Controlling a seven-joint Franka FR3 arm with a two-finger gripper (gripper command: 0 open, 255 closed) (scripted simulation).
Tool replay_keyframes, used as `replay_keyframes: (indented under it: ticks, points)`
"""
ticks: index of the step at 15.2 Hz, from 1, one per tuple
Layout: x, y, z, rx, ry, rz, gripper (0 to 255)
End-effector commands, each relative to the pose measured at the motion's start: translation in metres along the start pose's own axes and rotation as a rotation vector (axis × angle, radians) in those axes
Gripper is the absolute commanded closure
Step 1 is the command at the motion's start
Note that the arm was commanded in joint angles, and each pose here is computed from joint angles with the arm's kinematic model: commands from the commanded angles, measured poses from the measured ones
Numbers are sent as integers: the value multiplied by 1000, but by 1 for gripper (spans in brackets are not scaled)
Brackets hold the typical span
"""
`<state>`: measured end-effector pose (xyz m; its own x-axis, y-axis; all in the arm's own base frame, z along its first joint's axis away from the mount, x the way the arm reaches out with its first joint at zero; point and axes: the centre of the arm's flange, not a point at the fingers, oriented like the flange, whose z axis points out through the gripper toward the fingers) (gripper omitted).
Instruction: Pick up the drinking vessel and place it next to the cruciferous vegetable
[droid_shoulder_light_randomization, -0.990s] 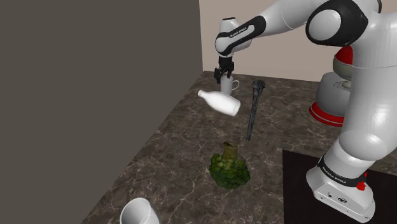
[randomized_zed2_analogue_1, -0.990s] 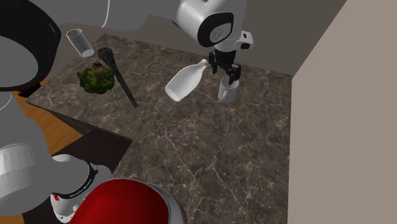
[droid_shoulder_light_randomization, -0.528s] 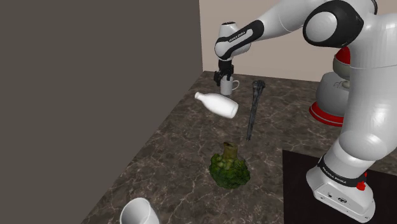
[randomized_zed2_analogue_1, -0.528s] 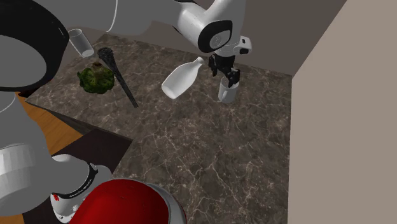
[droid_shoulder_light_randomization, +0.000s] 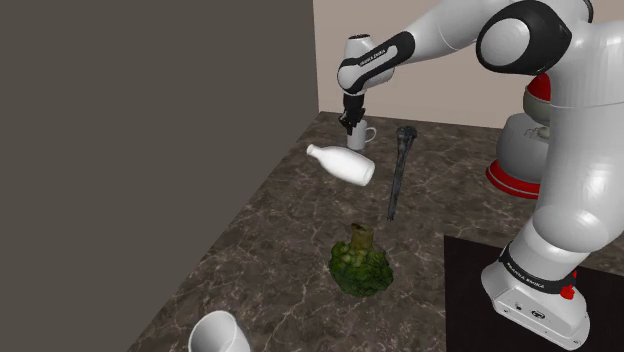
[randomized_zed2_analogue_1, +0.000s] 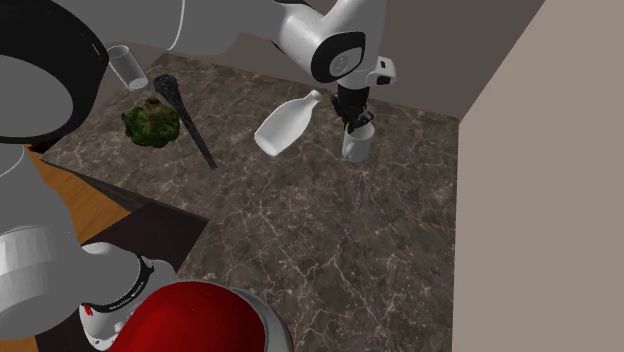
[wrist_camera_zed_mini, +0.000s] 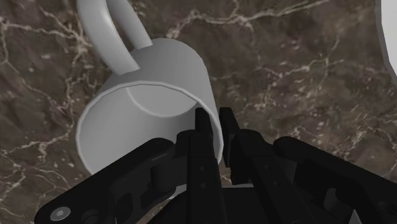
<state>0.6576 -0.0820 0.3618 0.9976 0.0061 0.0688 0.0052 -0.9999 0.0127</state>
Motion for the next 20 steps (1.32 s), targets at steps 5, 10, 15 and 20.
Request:
replay_keyframes:
  ticks: [5, 10, 15, 20]
  points:
    - [0, 0, 0, 0, 0, 0, 255]
    - [2, 0, -26, 0, 0, 0, 255]
    - [4, 1, -52, 0, 0, 0, 255]
    - [5, 1, -79, 0, 0, 0, 255]
